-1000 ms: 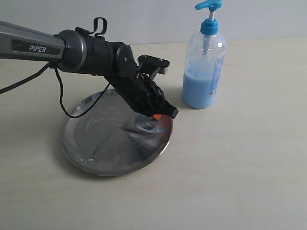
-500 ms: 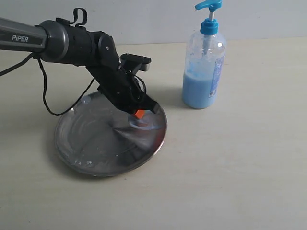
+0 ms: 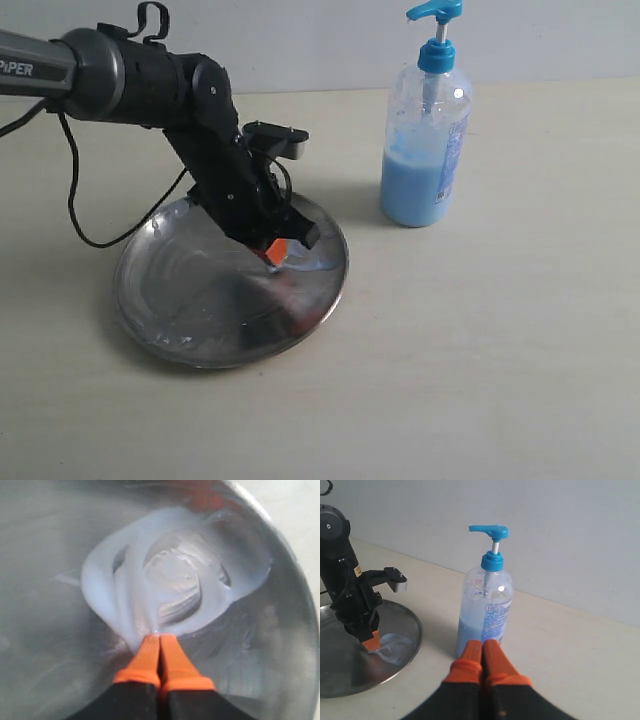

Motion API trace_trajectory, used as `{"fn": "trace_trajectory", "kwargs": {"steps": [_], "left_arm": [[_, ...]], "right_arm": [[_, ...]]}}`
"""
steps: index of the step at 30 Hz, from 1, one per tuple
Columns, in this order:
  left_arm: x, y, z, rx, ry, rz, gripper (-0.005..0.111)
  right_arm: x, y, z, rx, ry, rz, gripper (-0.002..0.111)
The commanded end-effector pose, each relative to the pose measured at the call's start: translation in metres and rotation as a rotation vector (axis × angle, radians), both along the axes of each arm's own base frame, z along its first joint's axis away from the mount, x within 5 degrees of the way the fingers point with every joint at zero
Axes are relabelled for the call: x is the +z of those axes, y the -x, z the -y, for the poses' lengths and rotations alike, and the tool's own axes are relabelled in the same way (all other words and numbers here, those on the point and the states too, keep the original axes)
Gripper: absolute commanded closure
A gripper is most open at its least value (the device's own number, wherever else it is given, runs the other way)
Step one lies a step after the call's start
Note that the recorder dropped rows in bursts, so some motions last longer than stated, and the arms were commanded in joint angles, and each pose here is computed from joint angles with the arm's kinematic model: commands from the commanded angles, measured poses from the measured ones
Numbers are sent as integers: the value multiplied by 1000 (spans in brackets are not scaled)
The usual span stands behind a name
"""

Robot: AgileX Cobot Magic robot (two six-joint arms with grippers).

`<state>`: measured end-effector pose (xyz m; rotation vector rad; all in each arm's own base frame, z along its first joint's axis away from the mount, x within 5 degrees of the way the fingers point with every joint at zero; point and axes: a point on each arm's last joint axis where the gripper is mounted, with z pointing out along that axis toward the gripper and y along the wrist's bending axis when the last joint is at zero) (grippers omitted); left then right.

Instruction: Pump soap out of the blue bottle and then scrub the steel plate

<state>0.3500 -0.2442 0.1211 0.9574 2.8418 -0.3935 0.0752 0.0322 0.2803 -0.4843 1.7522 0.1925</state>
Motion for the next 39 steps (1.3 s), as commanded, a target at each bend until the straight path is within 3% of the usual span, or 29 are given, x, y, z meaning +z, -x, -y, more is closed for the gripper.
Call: {"fn": "trace_trajectory", "kwargs": {"steps": [1,5,11,39], "left_arm": [[50,1,-2,18,73,94,107],[110,8,-9,78,156,238,107],[153,33,-27,116,228,356,107],[206,174,-123,217,465,728,107]], "right_arm": [[0,-1,-1,4,0,12,108],[1,2,0,4,-6,25,108],[1,2,1,4,-3,20,108],[0,2,1,3,-4,15,108]]}}
